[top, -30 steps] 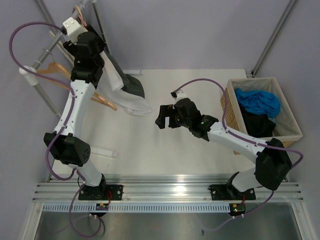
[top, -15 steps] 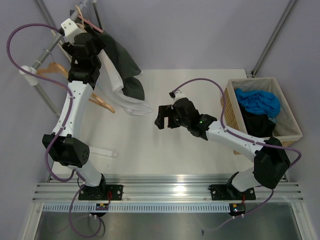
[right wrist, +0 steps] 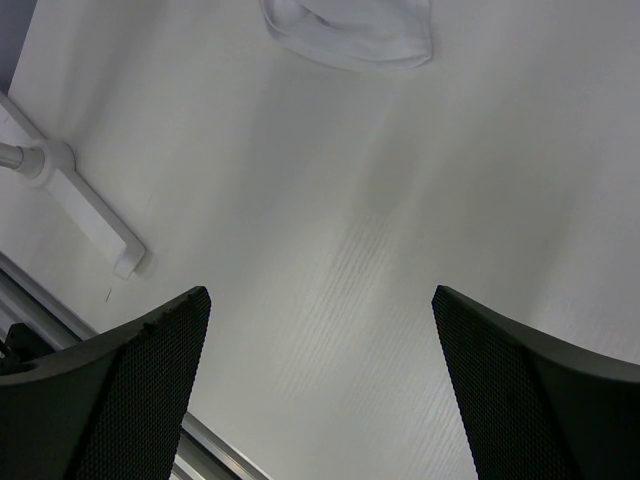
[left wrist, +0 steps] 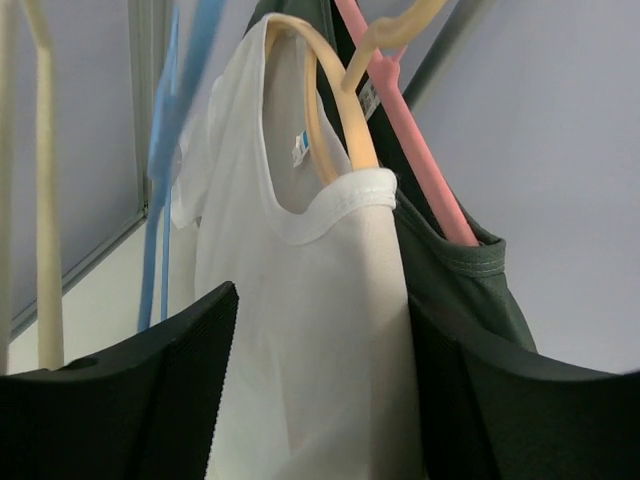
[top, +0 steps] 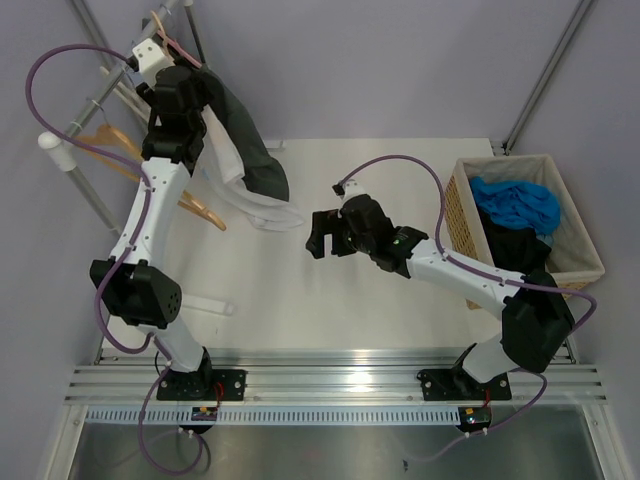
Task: Remove the t-shirt from the hanger
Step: Pick up the hanger from the clothesline.
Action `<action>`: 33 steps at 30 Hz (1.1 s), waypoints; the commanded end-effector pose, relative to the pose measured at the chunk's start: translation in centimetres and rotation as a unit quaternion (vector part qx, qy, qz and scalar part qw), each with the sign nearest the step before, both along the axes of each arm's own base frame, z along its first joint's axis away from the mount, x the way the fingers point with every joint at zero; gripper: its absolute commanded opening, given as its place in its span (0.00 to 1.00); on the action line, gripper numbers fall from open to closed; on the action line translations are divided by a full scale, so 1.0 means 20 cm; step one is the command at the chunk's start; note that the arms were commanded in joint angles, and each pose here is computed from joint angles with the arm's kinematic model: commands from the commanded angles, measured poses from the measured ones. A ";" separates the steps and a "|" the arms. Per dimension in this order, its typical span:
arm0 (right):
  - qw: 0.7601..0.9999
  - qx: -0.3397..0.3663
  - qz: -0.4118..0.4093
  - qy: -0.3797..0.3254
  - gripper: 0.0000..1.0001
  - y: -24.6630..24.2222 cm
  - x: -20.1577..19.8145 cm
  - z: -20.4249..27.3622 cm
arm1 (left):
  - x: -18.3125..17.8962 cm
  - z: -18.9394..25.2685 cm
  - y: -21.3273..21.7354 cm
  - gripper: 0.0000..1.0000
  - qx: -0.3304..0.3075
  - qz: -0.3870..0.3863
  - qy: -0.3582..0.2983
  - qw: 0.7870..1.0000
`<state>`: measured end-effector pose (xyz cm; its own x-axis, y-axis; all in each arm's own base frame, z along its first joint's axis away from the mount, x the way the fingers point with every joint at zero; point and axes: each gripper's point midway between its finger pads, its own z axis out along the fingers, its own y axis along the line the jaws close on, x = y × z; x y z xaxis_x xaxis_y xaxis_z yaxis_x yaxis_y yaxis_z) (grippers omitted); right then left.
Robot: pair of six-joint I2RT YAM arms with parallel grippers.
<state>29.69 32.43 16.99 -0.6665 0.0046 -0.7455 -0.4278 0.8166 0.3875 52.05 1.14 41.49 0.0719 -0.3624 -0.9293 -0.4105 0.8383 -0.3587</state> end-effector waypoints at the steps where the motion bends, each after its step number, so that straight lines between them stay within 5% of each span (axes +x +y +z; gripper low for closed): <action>1: 1.000 -0.005 0.015 -0.014 0.99 0.05 0.00 0.06 | 0.03 0.05 -0.01 0.63 0.002 -0.012 -0.014 1.000; 5: 1.000 -0.005 0.015 -0.015 0.99 0.05 0.00 0.06 | 0.01 0.07 0.00 0.49 0.005 -0.008 -0.014 1.000; 10: 1.000 -0.005 0.016 -0.015 0.99 0.05 0.00 0.06 | -0.03 0.17 -0.01 0.08 0.005 -0.018 -0.034 0.999; 12: 1.000 -0.007 0.015 -0.015 0.99 0.05 0.00 0.06 | -0.05 0.21 -0.02 0.00 0.004 -0.024 -0.043 0.999; 33: 1.000 -0.008 0.017 -0.012 1.00 0.05 0.00 0.05 | -0.22 0.60 -0.15 0.00 0.006 -0.113 -0.124 0.986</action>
<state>29.20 32.31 16.09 -0.6820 -0.0321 -0.7306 -0.4308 0.8249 0.3660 50.33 -1.81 46.05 0.0509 -0.3753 -0.9255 -0.2233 0.8990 -0.3768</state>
